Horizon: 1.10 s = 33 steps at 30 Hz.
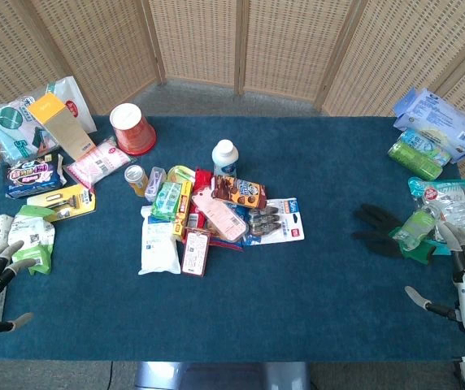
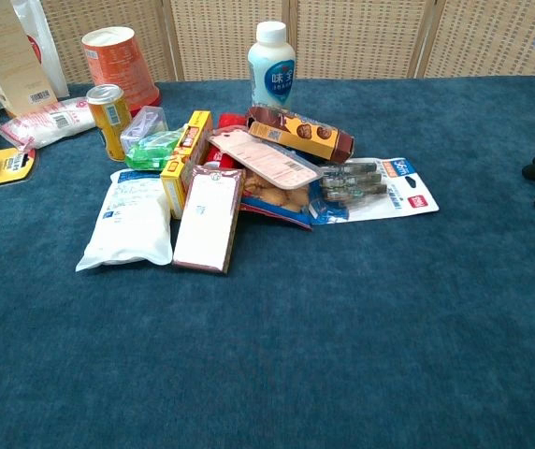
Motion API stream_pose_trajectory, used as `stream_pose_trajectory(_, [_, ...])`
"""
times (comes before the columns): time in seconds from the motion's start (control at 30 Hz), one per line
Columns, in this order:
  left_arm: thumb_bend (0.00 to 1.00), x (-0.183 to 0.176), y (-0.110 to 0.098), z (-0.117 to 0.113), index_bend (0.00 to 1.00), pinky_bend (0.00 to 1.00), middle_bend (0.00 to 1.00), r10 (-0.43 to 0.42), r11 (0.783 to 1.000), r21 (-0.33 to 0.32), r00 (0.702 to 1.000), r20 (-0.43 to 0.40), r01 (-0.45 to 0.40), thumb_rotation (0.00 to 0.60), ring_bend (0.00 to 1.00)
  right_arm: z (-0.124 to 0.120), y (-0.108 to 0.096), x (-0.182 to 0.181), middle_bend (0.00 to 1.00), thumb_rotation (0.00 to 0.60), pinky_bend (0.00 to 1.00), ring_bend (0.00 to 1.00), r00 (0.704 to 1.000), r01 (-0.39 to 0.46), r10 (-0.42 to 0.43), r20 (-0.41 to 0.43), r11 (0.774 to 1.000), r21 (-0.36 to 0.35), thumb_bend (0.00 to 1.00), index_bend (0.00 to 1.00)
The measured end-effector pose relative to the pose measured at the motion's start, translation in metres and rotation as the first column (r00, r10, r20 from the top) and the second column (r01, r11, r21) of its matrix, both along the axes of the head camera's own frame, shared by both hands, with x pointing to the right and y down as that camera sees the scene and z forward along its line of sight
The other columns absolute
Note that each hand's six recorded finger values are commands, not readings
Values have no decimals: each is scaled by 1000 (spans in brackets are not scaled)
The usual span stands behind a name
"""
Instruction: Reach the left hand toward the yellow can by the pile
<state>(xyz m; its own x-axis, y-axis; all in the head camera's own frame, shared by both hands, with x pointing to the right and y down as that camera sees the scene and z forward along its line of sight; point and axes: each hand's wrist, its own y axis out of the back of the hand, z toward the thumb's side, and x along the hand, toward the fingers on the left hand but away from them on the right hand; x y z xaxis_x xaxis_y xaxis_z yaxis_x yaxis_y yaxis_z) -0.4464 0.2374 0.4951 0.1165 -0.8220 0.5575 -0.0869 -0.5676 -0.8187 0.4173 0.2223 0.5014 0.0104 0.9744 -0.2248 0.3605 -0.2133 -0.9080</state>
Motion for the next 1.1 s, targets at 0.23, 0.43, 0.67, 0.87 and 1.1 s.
stream_pose_trajectory(0.23, [0,-2,-4,4,237,0,0,-13,1000,-5,1000,-10,13,600,0,1,0,0,0,600,0,0,1000,-2,2,3,1000,-8,0,1])
stream_pose_trajectory(0.43, [0,-2,-22,19,238,0,0,-51,999,-11,996,-77,50,600,0,1,-1,0,0,600,0,0,1000,-5,5,11,1000,-9,0,0])
stream_pose_trajectory(0.67, [0,-4,-74,53,238,0,0,-129,992,-29,973,-191,126,600,0,1,0,-1,0,600,0,0,1000,-2,2,21,1000,-14,0,0])
stream_pose_trajectory(0.87, [0,-3,-112,93,221,0,0,-178,984,-23,957,-230,178,600,0,1,1,-3,0,600,0,0,999,5,-5,31,1000,-21,0,0])
stream_pose_trajectory(1.1, [0,21,-146,140,218,0,0,-221,975,-49,937,-272,216,600,0,0,1,-5,0,600,0,0,999,8,-7,43,1000,-23,0,1])
